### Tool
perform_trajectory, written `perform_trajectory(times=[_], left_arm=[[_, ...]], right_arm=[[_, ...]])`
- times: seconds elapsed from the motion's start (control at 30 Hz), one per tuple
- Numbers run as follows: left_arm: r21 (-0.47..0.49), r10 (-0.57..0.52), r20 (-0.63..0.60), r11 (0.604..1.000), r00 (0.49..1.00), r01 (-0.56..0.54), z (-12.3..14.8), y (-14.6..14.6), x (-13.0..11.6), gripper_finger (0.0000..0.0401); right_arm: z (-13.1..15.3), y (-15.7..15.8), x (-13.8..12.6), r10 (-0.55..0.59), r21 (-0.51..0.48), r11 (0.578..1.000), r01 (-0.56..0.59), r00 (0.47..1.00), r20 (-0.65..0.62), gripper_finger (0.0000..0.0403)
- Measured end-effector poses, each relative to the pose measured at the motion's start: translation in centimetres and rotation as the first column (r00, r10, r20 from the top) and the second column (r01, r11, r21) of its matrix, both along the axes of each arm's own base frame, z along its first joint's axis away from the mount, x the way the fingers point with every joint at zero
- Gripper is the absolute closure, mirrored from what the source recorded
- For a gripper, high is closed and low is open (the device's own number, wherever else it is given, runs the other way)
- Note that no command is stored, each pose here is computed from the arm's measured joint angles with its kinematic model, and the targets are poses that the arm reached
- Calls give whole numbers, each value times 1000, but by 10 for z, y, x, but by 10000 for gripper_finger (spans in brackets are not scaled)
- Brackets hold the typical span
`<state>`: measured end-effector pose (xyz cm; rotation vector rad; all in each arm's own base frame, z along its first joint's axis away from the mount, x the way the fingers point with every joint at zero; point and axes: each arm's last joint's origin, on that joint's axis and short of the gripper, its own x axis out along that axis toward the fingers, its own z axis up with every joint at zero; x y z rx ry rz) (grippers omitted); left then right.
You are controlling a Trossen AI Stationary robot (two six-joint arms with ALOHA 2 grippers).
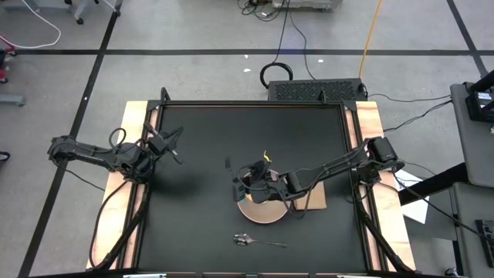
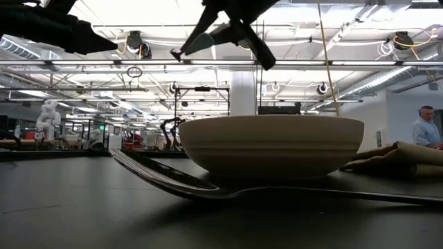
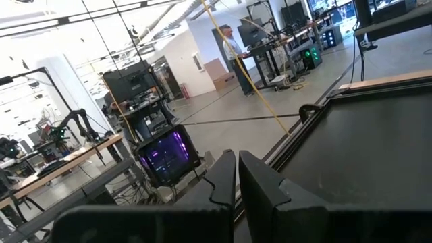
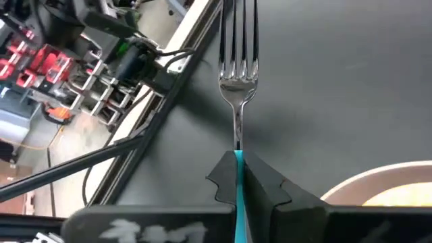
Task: Set table place
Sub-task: Adjust the blue fork
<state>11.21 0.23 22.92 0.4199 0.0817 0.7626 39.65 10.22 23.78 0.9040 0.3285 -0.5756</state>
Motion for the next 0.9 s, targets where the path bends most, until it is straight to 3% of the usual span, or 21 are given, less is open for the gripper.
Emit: perform_trajectory(times=[0.53,0.9], left_arm=[[-8,-2,-4,1000,1000,2,-1,0,0,375],[-28,-4,-4,1000,1000,4,-3,0,0,375]], right_arm=[[-37,6,26,-91,126,989,75,988,126,403],[-33,2,25,-24,-8,1000,24,999,32,403]])
